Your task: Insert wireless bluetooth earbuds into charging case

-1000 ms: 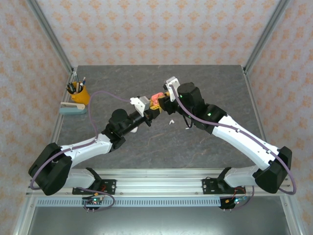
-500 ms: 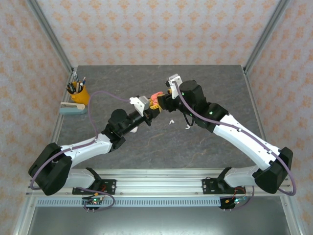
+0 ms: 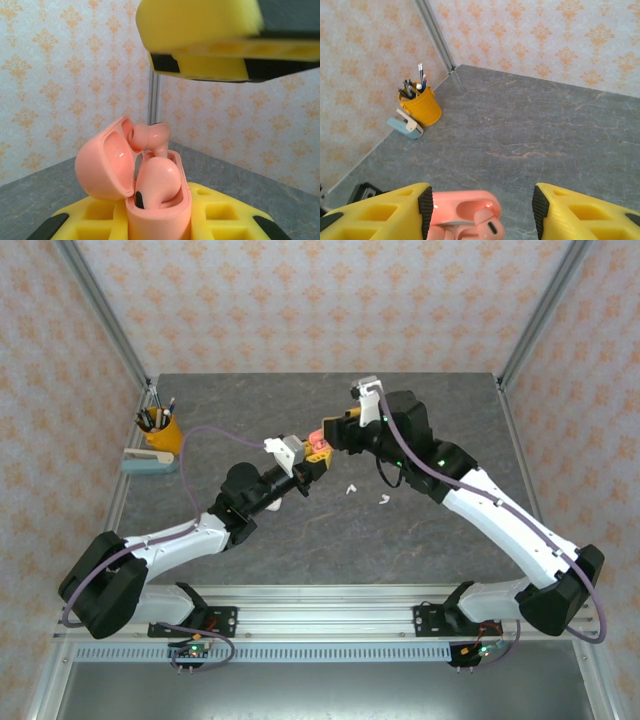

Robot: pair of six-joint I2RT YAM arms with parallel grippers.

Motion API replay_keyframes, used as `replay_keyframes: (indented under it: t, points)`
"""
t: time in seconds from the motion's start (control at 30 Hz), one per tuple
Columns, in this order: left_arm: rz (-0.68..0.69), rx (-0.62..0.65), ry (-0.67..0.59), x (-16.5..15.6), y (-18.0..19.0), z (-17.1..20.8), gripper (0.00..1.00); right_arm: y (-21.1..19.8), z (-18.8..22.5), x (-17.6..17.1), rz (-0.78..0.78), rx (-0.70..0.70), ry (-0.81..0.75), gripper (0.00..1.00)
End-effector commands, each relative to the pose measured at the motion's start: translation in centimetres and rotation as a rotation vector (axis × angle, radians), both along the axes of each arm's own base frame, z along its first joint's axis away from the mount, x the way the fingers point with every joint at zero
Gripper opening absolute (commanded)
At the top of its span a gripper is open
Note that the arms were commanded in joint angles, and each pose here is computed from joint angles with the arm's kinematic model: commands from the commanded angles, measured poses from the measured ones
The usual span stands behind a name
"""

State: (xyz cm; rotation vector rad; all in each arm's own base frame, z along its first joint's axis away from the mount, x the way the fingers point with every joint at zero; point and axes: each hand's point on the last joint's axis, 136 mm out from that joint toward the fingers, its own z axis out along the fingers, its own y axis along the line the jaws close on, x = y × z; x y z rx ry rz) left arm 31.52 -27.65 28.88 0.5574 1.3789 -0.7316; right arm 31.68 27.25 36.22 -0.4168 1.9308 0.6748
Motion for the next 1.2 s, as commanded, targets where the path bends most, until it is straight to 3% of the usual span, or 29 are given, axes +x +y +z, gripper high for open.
replay_keyframes:
  t: [0.0, 0.07, 0.27, 0.47, 1.17]
  points:
    - [-0.008, -0.021, -0.057, -0.3, -0.1, 1.7, 0.00, -1.5, 2.7, 0.7, -0.059, 0.119, 0.044, 0.53]
    - [-0.008, -0.012, -0.062, -0.4, 0.0, 1.6, 0.00, -2.2, 2.7, 1.0, -0.077, 0.142, 0.089, 0.49]
    - [-0.032, 0.008, -0.076, -0.6, -0.3, 1.3, 0.00, -4.1, 1.2, 1.8, -0.136, 0.131, 0.229, 0.21]
    - [-0.069, 0.046, -0.099, -0.7, -0.8, 0.3, 0.00, -4.8, -1.6, 2.0, -0.168, 0.102, 0.351, 0.07]
    - [-0.090, 0.035, -0.127, 0.3, -1.5, 0.7, 0.00, -2.6, -6.2, 1.1, -0.089, 0.103, 0.538, 0.01]
